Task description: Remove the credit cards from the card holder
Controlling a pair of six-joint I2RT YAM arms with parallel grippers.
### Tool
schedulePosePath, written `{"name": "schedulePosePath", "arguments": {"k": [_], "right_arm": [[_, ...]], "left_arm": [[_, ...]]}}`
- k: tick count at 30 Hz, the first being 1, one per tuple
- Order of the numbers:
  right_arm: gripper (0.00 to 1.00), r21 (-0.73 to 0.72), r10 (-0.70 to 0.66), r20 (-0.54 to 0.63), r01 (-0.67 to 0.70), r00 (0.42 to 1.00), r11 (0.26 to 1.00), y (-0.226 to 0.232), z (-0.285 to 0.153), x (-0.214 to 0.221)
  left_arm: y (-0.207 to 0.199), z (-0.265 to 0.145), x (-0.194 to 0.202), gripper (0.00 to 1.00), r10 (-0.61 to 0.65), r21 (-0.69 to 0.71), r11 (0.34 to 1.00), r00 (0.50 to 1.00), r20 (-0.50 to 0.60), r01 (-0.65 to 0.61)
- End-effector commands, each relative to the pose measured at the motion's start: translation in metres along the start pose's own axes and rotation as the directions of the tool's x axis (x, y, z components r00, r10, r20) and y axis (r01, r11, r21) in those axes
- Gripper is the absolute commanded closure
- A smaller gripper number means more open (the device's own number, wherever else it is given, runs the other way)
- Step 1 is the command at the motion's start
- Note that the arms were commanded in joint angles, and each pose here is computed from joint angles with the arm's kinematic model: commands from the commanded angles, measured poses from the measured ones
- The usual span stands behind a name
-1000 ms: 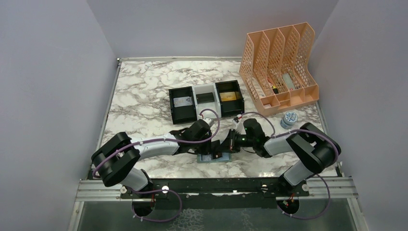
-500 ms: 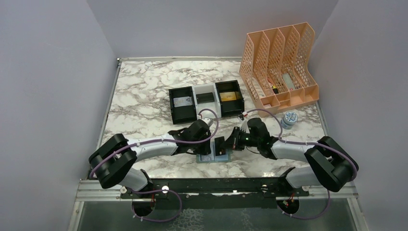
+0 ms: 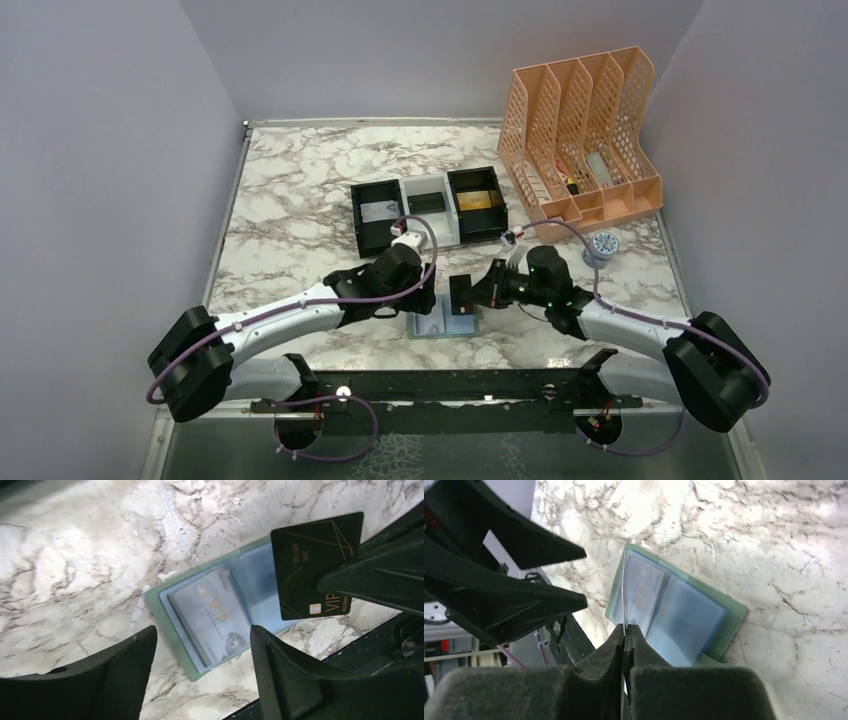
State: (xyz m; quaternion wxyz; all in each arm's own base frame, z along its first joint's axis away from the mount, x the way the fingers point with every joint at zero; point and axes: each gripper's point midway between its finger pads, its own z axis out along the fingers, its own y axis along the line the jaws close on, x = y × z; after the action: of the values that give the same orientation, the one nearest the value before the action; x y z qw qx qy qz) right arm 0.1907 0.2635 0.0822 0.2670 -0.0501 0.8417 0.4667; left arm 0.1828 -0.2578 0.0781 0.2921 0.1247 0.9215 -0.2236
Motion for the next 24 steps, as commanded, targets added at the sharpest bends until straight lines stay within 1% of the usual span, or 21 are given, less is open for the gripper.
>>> {"name": "schedulePosePath", "arguments": {"k": [1, 5, 7, 11, 16, 17, 20, 22, 24], "right_arm": [[0.99, -0.052, -0.146, 0.115, 0.152, 0.983, 0.987, 0.011, -0.008, -0.016], [0.99, -0.081, -0.252, 0.195, 0.272, 0.948, 0.959, 0.023, -0.02, -0.027], [0.99, -0.08, -0.309, 0.233, 0.335, 0.922, 0.939, 0.031, -0.027, -0.035], [0.99, -0.058, -0.424, 0.321, 0.464, 0.847, 0.884, 0.046, -0.039, -0.053], [0.99, 0.052, -0.575, 0.389, 0.606, 0.72, 0.794, 0.054, -0.05, -0.081], [0.99, 0.072, -0.605, 0.394, 0.633, 0.692, 0.771, 0.055, -0.05, -0.086], [0.99, 0.084, -0.702, 0.397, 0.738, 0.591, 0.669, 0.066, -0.049, -0.095], [0.99, 0.098, -0.75, 0.394, 0.787, 0.531, 0.609, 0.07, -0.046, -0.101], [0.99, 0.121, -0.791, 0.372, 0.819, 0.486, 0.56, 0.069, -0.039, -0.109]], "left_arm": [[0.015, -0.028, -0.033, 0.24, 0.078, -0.121, 0.99, 0.992, 0.095, -0.066], [0.035, -0.051, -0.058, 0.07, 0.128, -0.233, 0.968, 0.979, 0.16, -0.089], [0.049, -0.058, -0.066, 0.01, 0.141, -0.281, 0.955, 0.975, 0.169, -0.089], [0.086, -0.07, -0.079, 0.01, 0.105, -0.361, 0.932, 0.98, 0.169, -0.038], [0.133, -0.096, -0.092, 0.01, 0.065, -0.47, 0.881, 0.969, 0.239, 0.057], [0.14, -0.101, -0.092, 0.01, 0.065, -0.49, 0.869, 0.964, 0.257, 0.072], [0.153, -0.11, -0.086, 0.01, 0.07, -0.536, 0.838, 0.955, 0.288, 0.1], [0.156, -0.112, -0.082, 0.01, 0.06, -0.539, 0.834, 0.952, 0.3, 0.117], [0.153, -0.112, -0.082, 0.01, 0.05, -0.519, 0.845, 0.949, 0.312, 0.126]]}}
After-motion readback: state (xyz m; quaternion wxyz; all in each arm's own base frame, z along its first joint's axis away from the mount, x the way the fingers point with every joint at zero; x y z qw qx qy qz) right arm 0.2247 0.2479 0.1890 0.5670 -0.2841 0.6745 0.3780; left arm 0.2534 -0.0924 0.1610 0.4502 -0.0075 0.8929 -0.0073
